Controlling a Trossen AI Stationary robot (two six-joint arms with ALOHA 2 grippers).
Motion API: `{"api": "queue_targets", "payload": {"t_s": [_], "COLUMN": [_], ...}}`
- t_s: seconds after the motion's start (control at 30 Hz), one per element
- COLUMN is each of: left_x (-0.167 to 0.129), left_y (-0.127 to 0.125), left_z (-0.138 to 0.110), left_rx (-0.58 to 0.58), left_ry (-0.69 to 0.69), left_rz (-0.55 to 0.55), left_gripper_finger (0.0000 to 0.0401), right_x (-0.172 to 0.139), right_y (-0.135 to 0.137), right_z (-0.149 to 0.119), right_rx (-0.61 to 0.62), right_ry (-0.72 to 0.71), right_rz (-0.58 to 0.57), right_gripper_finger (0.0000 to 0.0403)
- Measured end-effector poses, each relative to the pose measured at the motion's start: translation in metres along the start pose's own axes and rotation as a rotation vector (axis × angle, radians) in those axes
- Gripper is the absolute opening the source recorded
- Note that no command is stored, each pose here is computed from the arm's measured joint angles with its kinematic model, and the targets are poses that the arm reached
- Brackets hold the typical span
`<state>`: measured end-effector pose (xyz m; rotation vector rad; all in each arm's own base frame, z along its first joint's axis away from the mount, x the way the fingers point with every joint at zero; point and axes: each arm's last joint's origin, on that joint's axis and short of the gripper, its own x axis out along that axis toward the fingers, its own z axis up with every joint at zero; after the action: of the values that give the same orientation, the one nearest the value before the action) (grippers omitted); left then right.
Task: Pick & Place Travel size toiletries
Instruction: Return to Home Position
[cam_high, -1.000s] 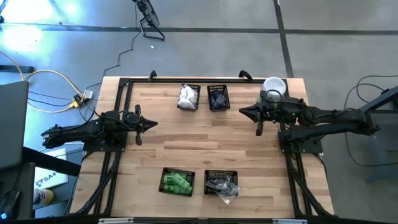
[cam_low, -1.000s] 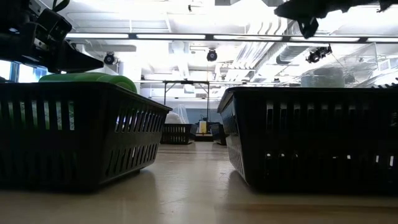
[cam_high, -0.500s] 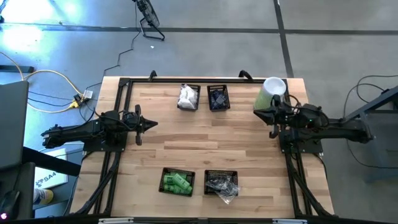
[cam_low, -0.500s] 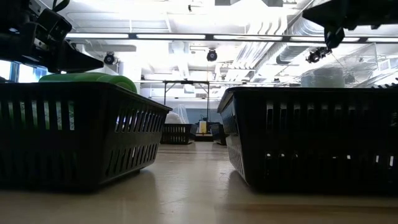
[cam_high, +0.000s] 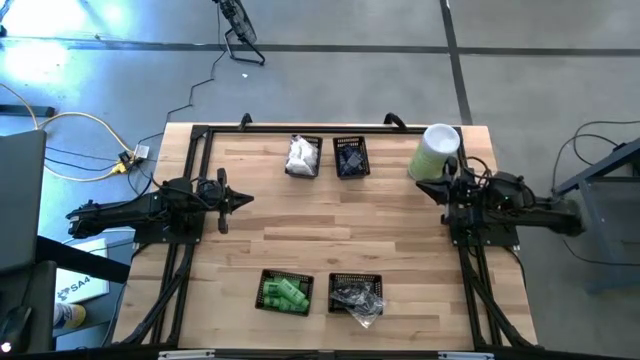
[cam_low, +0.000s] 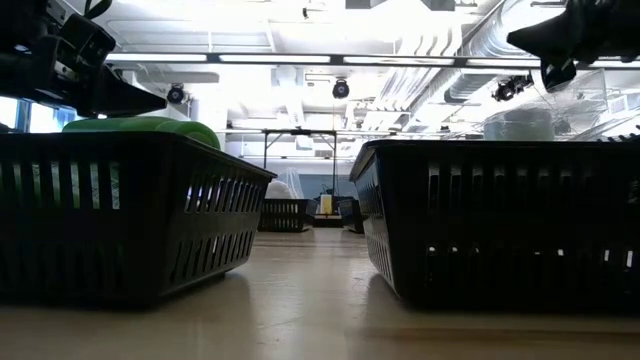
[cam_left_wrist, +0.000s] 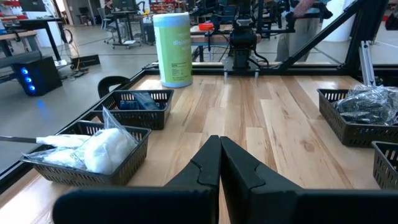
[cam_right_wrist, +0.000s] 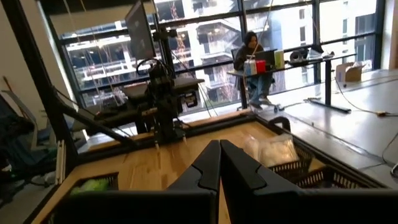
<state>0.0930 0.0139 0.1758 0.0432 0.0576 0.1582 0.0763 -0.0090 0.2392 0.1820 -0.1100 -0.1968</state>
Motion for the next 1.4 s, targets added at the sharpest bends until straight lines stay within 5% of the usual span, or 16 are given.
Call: {"api": "queue_targets", "payload": {"t_s": [0.4,0.93,1.2,1.4], "left_x": [0.000,0.000,0.000,0.000], "left_y": [0.000,0.000,0.000,0.000], "left_z": [0.000,0.000,0.000,0.000], "left_rx": [0.000,0.000,0.000,0.000], "left_ry": [0.000,0.000,-0.001,-0.001], "left_rz": [0.000,0.001,0.000,0.000], "left_gripper_finger": [0.0001,0.0001,0.0001,0.0001], "right_x": [-0.005,0.014,0.017,0.018], "right_y": [-0.004,-0.011,-0.011,-0.011], "right_z": [-0.005,-0.068,-0.074,-0.076], "right_rx": [-0.079,-0.110,-0.139,-0.045], "right_ry": [0.032,0.028,0.096,0.122], "right_rz": [-0.101,-0.040,-0.019,-0.004], "right_gripper_finger": [0.0002,0.0002,0.0002,0.0002]}}
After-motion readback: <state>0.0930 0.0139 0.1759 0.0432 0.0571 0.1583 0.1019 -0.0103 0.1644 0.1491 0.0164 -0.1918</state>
